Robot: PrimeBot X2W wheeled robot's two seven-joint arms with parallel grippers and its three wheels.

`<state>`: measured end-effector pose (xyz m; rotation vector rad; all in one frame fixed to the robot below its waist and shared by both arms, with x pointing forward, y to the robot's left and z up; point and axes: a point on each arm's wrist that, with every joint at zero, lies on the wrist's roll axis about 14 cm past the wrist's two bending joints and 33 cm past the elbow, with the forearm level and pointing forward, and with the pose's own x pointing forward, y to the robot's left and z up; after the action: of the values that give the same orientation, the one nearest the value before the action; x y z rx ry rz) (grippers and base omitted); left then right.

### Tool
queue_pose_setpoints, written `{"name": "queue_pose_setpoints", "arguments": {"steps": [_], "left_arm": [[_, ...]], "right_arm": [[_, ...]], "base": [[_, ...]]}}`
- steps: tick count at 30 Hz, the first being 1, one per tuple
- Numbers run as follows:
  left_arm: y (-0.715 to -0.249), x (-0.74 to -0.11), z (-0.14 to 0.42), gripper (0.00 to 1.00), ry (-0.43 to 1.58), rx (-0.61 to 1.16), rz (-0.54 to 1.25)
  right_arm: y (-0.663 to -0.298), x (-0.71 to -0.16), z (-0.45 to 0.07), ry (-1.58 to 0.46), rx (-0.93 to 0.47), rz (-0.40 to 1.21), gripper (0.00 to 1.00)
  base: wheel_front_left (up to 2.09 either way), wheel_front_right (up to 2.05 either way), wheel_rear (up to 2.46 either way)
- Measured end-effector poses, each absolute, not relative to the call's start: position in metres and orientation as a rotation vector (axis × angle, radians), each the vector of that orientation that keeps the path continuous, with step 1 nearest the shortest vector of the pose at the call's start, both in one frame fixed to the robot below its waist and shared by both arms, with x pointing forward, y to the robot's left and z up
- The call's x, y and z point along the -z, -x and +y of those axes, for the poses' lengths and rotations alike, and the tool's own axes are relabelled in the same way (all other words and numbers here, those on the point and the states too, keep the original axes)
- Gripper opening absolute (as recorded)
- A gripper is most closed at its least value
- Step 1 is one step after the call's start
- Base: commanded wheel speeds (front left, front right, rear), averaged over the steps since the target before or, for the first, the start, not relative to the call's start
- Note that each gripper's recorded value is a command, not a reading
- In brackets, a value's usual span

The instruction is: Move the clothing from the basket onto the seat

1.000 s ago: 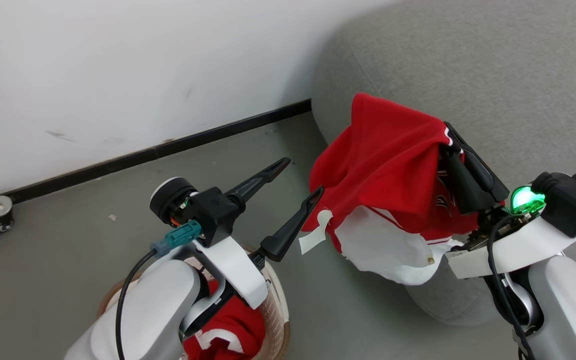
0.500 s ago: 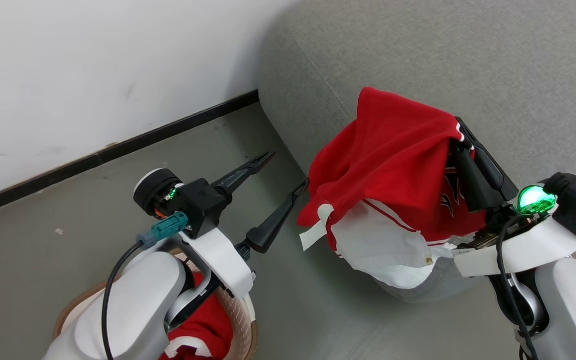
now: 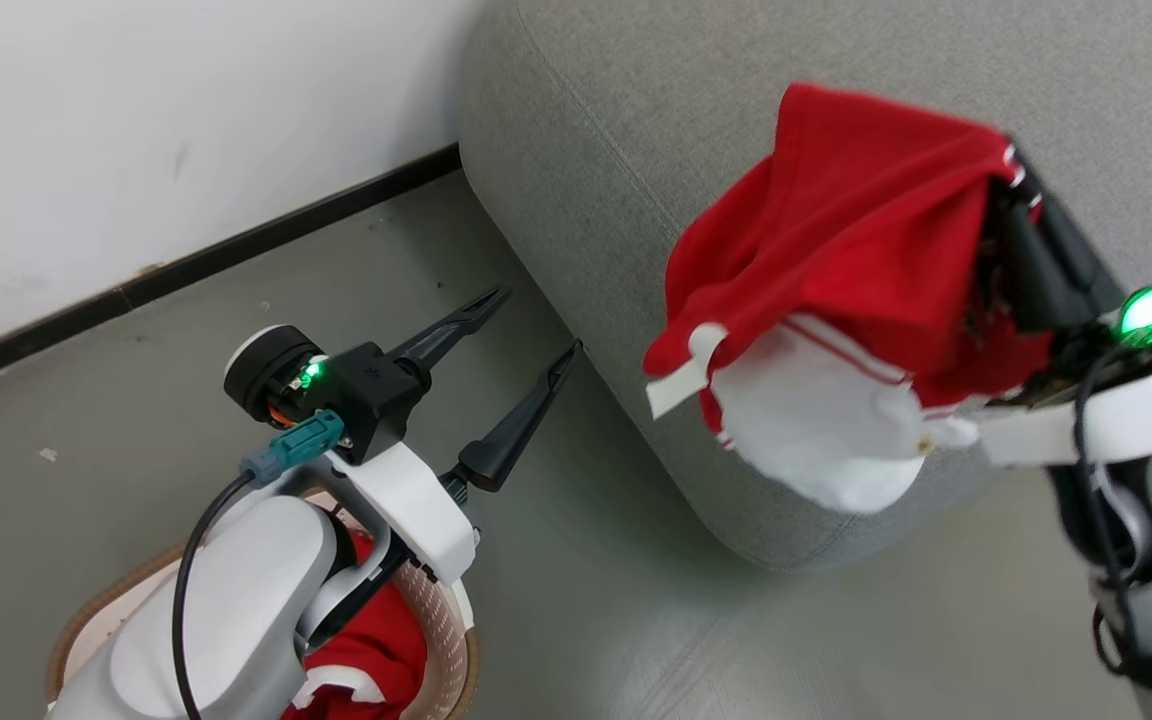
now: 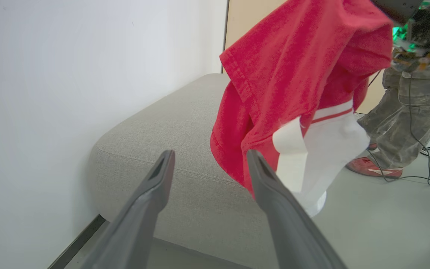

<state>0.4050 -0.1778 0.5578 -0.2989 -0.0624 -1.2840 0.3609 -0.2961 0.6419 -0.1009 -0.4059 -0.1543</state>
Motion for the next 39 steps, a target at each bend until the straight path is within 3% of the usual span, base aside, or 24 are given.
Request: {"name": "queue_pose_setpoints", "arguments": {"steps": [30,39], "left_arm": [[-0.447,-0.490,-0.148,1.00,0.300,1.202,0.082],[-0.457,-0.470,-0.141,1.00,0.298,1.189,0.125]], "right_arm": [[-0.445,-0.710,-0.393,0.278,0.278,-0.488,0.00],[-0.470,-0.676,-0.420,0.273,0.324,-0.376,0.00]], "base": [[0.00,0.00,0.00],[0.00,0.00,0.00]]}}
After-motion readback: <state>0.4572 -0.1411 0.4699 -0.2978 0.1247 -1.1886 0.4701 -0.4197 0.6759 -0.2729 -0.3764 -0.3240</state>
